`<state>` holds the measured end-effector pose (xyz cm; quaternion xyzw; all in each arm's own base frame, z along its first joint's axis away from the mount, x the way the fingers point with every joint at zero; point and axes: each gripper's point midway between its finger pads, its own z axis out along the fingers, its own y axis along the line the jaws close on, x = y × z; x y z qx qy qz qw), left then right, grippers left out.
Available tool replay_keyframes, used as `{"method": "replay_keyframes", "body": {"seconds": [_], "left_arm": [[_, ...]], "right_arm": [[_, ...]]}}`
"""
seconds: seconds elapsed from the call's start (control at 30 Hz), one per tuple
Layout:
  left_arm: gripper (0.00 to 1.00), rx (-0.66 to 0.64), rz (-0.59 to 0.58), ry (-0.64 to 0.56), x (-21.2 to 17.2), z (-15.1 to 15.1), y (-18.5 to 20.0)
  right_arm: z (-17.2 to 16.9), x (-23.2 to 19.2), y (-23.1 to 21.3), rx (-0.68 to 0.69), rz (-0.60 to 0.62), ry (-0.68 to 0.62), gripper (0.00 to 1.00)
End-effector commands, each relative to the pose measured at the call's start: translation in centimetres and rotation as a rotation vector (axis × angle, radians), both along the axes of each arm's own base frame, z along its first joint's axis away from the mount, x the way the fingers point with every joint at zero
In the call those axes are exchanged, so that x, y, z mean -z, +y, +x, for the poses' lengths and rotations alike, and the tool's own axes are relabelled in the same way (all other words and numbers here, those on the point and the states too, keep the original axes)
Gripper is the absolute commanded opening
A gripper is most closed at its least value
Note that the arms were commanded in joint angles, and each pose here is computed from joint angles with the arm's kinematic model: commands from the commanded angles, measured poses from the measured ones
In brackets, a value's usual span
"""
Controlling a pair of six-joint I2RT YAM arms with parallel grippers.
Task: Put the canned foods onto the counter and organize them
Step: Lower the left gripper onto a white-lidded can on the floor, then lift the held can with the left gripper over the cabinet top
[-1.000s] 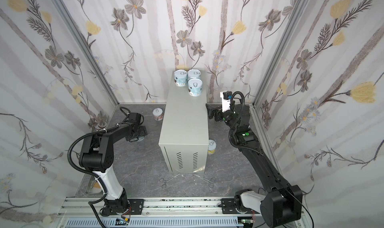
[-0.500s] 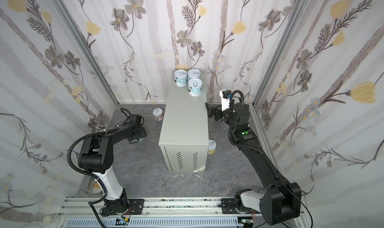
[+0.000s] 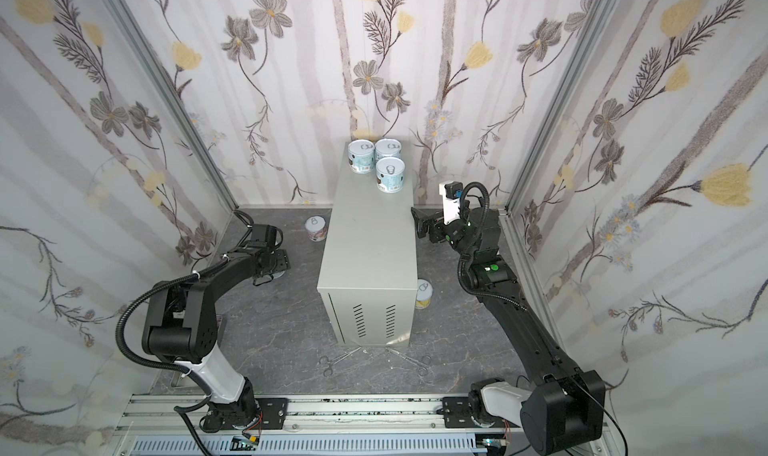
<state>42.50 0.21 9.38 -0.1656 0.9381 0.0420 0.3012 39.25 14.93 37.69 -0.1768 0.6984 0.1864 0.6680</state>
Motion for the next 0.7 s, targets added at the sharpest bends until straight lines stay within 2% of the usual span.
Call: {"method": "replay_keyframes", "body": {"seconds": [0.0,0.2,0.37,0.5,0.67], "left_arm": [[0.64,0.037,-0.013,-0.072,-4.2,0.6,-0.8],[0.64,0.063,0.022,-0.174,-12.1,1.5,-1.7],[0.64,0.136,0.003,-0.272,-18.6,2.3,-3.9],[0.63,0.226,-0.066,-0.339,-22.7,2.9,-6.6],[0.63,0.31,-0.068,-0.414,-26.9,3.1,-9.5]], "right_arm": [[-0.4,-2.2,-0.4,0.013,0.0,-0.072,1.0],[0.5,-4.0,-0.9,0.025,-0.011,-0.118,0.99],[1.0,-6.3,-0.5,0.013,-0.045,-0.172,0.99],[1.2,-8.1,-0.6,0.026,-0.062,-0.246,1.0],[1.7,-10.0,-0.3,0.012,-0.054,-0.318,1.0]]}}
